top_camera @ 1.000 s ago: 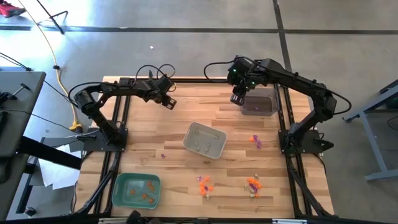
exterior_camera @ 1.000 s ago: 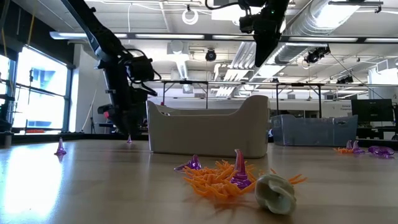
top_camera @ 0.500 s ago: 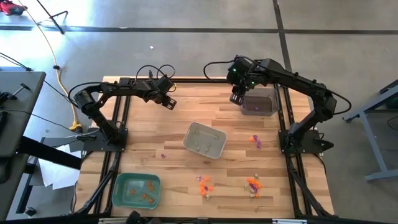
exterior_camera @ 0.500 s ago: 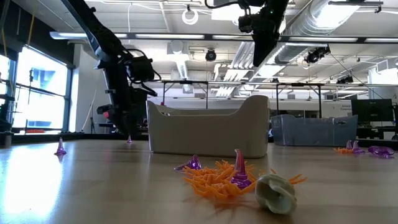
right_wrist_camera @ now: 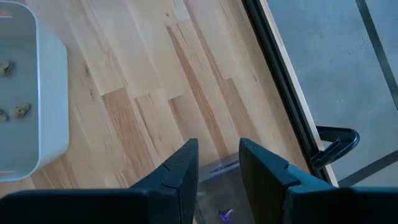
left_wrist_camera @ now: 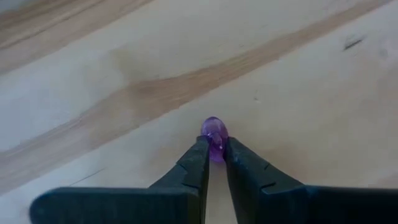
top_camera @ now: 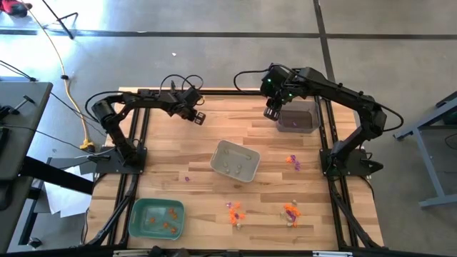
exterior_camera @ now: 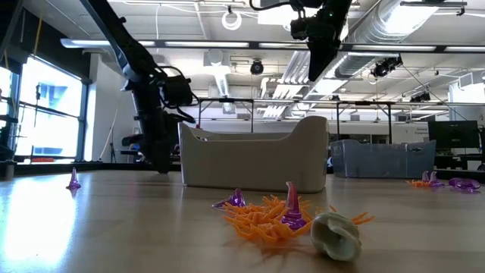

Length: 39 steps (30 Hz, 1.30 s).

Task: Sort Halloween decoration
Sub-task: Put the violet witch hat toy into the black bin

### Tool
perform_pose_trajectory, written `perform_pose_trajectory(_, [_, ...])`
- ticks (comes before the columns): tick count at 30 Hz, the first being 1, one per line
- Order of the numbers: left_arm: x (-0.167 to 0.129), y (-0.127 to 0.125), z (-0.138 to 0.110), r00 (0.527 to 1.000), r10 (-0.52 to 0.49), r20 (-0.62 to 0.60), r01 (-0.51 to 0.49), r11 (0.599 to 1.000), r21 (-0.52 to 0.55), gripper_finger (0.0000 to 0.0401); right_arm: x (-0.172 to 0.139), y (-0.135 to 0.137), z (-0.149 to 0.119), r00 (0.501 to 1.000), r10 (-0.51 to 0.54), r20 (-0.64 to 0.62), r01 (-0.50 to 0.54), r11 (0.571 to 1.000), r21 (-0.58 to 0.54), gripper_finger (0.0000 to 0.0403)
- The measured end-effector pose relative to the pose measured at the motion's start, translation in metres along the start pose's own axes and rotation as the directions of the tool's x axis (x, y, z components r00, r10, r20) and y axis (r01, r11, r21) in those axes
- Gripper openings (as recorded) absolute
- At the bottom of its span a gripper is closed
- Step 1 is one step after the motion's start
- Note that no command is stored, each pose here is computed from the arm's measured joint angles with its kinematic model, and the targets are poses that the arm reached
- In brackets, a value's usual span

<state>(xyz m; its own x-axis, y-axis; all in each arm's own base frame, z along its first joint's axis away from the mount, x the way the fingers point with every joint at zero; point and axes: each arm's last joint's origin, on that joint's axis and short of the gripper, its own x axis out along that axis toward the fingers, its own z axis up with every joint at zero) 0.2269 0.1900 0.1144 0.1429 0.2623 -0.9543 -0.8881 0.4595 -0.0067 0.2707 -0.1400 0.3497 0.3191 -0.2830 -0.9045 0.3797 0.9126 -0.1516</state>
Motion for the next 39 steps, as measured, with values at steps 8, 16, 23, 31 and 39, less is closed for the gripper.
perform_pose_trajectory(8, [-0.016,-0.001,0.006,0.998,-0.036,0.053,0.038,0.999,-0.026,0.0004,0.000,0.000,0.000,1.000,0.000,0.000,0.000,1.000,-0.003,0.0112])
perform_pose_trajectory(16, [-0.056,-0.001,0.015,0.981,-0.101,0.167,0.108,0.994,-0.033,0.0000,0.000,0.000,0.000,1.000,0.000,0.000,0.000,1.000,-0.008,0.0112])
perform_pose_trajectory(23, [-0.091,-0.002,0.014,0.945,-0.201,0.256,0.215,0.976,-0.024,0.0000,0.000,-0.001,0.005,0.999,-0.006,0.049,0.006,1.000,0.016,0.0112])
perform_pose_trajectory(31, [-0.138,-0.014,0.007,0.852,-0.316,0.418,0.333,0.942,0.034,0.0000,-0.004,-0.003,0.028,0.957,-0.018,0.288,-0.023,0.990,0.139,0.0112])
perform_pose_trajectory(39, [-0.199,-0.025,0.003,0.567,-0.519,0.640,0.548,0.818,0.178,0.0000,-0.013,-0.003,0.054,0.838,0.008,0.545,-0.132,0.973,0.190,0.0112])
